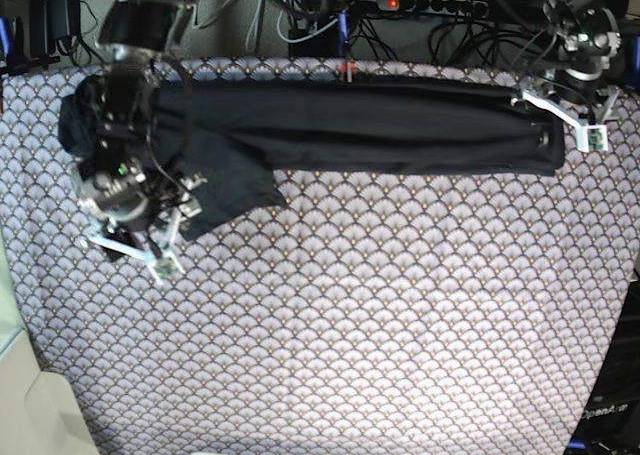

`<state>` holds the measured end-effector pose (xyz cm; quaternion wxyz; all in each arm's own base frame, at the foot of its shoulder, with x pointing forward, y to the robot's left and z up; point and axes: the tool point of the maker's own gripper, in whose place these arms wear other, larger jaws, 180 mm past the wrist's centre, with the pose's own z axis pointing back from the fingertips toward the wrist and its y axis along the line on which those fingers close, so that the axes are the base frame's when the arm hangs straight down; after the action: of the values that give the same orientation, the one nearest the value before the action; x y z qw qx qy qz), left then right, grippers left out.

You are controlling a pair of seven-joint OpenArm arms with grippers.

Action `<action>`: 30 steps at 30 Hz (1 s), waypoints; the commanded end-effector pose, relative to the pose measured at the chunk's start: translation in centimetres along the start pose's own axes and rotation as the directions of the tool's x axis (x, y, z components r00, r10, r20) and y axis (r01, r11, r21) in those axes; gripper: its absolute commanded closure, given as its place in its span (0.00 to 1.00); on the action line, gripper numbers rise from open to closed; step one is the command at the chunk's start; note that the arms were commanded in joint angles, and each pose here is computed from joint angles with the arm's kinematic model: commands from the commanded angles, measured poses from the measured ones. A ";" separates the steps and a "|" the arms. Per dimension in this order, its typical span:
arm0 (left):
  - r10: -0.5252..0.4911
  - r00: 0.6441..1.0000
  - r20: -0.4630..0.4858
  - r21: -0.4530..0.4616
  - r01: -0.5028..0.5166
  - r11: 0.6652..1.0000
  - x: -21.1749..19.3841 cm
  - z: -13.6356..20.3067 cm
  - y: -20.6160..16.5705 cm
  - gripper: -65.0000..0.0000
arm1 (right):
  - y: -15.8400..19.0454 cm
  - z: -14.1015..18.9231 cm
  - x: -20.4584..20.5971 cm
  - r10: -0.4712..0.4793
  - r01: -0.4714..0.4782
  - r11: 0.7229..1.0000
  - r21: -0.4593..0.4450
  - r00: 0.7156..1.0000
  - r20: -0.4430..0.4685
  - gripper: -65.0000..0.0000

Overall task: Fold the T-shirt properly
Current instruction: 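Grasp the hanging sleeve with the right gripper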

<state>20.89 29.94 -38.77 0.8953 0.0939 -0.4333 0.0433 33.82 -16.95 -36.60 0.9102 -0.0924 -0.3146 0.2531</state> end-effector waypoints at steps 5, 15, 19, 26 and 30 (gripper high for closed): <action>-0.022 0.999 0.043 0.014 0.022 1.000 1.2 0.9 0.5 0.35 | -0.4 -2.5 0.5 -0.054 0.054 0.995 0.086 0.999 0.001 0.31; -0.017 0.999 0.046 0.073 0.014 0.997 1.1 2.2 2.4 0.35 | 0.5 -5.1 -0.7 -0.098 0.103 0.979 0.174 0.995 -0.036 0.31; -0.014 0.999 0.044 0.090 0.010 0.996 1.0 2.4 3.0 0.35 | 0.2 -5.1 -1.1 -0.125 0.130 0.977 0.170 0.991 -0.039 0.31; -0.012 0.999 0.045 0.090 0.008 0.996 1.0 2.4 3.0 0.35 | 0.9 -4.7 -1.9 -0.182 0.187 0.955 0.229 0.982 -0.043 0.35; -0.011 0.999 0.051 0.087 0.007 0.996 1.3 2.2 2.9 0.35 | 1.6 -4.5 -2.0 -0.207 0.215 0.940 0.267 0.977 -0.057 0.42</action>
<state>18.73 32.00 -37.32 0.8905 0.1298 -0.4318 0.0604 33.84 -16.46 -42.65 0.9430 0.0669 -0.2611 0.1951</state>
